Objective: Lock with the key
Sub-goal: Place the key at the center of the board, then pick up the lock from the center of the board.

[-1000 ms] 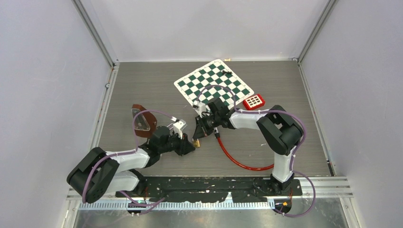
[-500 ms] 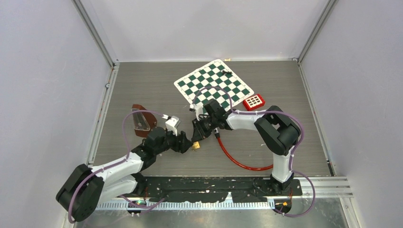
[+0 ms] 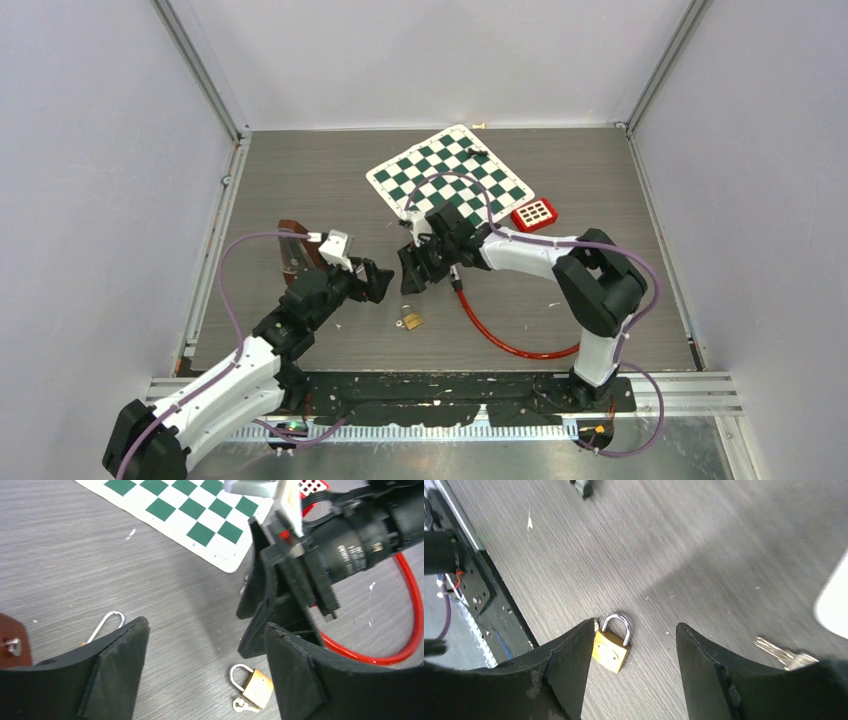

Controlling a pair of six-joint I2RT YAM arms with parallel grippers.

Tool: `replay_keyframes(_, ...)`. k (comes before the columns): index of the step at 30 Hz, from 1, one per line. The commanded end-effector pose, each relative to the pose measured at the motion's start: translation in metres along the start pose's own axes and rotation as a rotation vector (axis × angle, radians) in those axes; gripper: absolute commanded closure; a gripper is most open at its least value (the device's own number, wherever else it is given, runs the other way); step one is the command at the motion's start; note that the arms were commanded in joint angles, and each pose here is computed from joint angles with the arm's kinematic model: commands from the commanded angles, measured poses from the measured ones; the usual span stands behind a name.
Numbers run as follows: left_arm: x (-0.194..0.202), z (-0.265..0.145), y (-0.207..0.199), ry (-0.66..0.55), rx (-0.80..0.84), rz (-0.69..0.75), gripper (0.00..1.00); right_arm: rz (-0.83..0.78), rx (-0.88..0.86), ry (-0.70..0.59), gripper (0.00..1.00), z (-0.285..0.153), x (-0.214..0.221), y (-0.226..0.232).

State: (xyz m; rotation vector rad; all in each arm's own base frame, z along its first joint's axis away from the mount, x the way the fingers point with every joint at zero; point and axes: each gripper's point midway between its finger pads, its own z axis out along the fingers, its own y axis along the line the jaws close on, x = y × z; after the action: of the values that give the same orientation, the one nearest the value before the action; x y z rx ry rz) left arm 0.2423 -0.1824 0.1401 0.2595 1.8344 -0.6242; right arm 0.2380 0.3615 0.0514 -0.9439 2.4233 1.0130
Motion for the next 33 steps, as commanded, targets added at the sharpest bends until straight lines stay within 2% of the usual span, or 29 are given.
replay_keyframes(1,-0.034,-0.005,0.013,-0.090,-0.113,-0.007,0.07,-0.043,0.150,-0.207,0.33,-0.046,-0.062,-0.002)
replay_keyframes(2,-0.038,-0.007,0.016,-0.101,-0.132,-0.016,0.01,-0.046,0.180,-0.236,0.35,-0.054,-0.067,-0.003)
replay_keyframes(4,-0.045,-0.009,0.020,-0.127,-0.159,-0.037,0.01,-0.012,0.311,-0.265,0.37,-0.068,-0.067,-0.022)
replay_keyframes(5,-0.048,-0.009,0.020,-0.140,-0.162,-0.044,0.01,0.019,0.429,-0.294,0.38,-0.079,-0.068,-0.039)
replay_keyframes(9,-0.051,-0.007,0.021,-0.157,-0.174,-0.067,0.00,0.071,0.689,-0.279,0.37,-0.105,-0.049,-0.078)
replay_keyframes(12,-0.053,-0.004,0.019,-0.150,-0.172,-0.074,0.01,0.090,0.762,-0.230,0.37,-0.110,-0.034,-0.090)
replay_keyframes(22,-0.054,0.007,0.009,-0.083,-0.145,-0.067,0.00,0.087,0.619,-0.107,0.39,-0.078,-0.009,-0.080)
replay_keyframes(33,-0.056,0.006,0.012,-0.074,-0.159,-0.062,0.00,0.055,0.507,0.046,0.45,-0.044,0.015,-0.078)
